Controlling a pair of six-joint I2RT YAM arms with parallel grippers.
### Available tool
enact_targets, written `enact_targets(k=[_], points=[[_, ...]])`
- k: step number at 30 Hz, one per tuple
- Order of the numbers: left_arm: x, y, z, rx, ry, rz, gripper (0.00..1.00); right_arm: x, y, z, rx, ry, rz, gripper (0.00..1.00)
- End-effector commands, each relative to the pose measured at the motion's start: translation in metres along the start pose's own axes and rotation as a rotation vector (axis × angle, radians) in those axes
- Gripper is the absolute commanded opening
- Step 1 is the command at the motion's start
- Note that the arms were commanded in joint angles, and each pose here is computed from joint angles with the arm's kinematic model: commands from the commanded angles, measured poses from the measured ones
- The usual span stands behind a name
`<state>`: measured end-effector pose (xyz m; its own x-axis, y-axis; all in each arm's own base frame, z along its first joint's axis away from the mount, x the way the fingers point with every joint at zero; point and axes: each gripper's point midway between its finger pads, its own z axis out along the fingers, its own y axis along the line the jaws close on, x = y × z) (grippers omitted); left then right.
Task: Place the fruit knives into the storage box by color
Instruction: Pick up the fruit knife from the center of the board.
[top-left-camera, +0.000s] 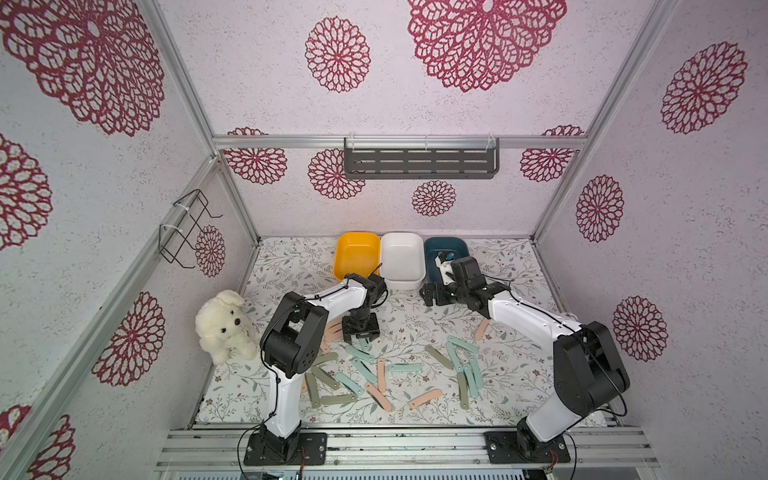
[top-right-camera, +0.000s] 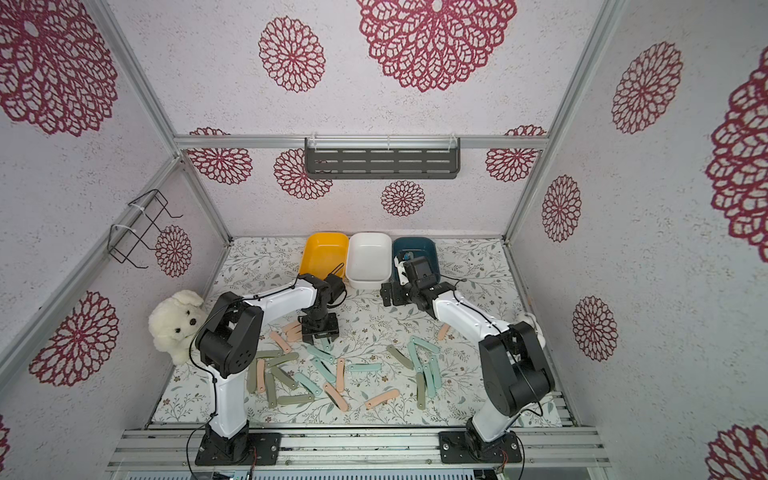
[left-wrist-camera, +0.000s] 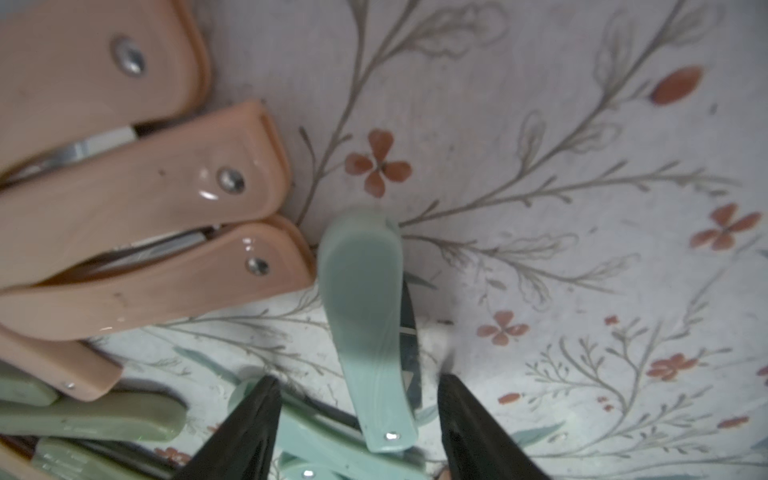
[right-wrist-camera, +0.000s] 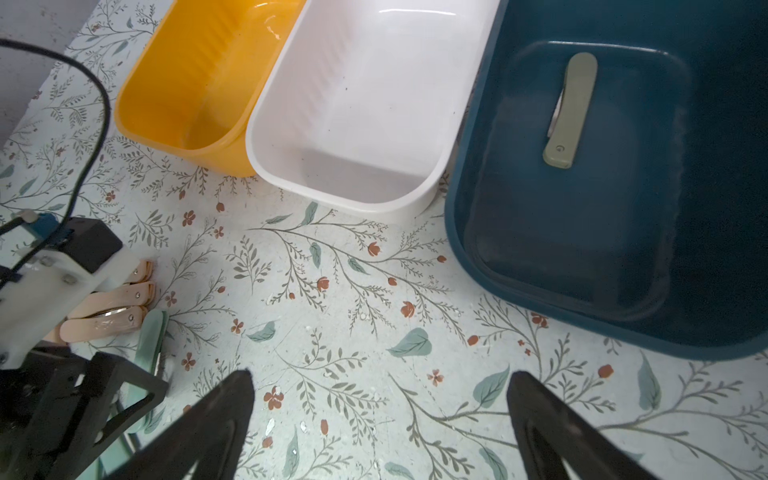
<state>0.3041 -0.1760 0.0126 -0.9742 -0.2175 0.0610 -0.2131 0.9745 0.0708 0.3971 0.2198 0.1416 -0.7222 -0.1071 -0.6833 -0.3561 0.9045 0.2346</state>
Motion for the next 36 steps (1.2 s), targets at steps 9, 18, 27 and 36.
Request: enact_targets(k=[9,18,27,36], points=[[-0.033,0.003,0.008,-0.009,-0.074,-0.03,0.51,-0.005,0.007,0.004,-0.051,-0.01,0.036,0.99],[-0.035,0.0,0.012,0.002,-0.081,-0.023,0.37,-0.003,0.01,0.004,-0.065,-0.005,0.048,0.99],[-0.03,-0.001,0.011,0.03,-0.084,-0.022,0.26,-0.003,0.01,0.003,-0.067,-0.01,0.058,1.0],[-0.03,-0.006,0.002,0.068,-0.114,-0.012,0.2,0.001,0.008,0.0,-0.056,-0.01,0.069,0.99]])
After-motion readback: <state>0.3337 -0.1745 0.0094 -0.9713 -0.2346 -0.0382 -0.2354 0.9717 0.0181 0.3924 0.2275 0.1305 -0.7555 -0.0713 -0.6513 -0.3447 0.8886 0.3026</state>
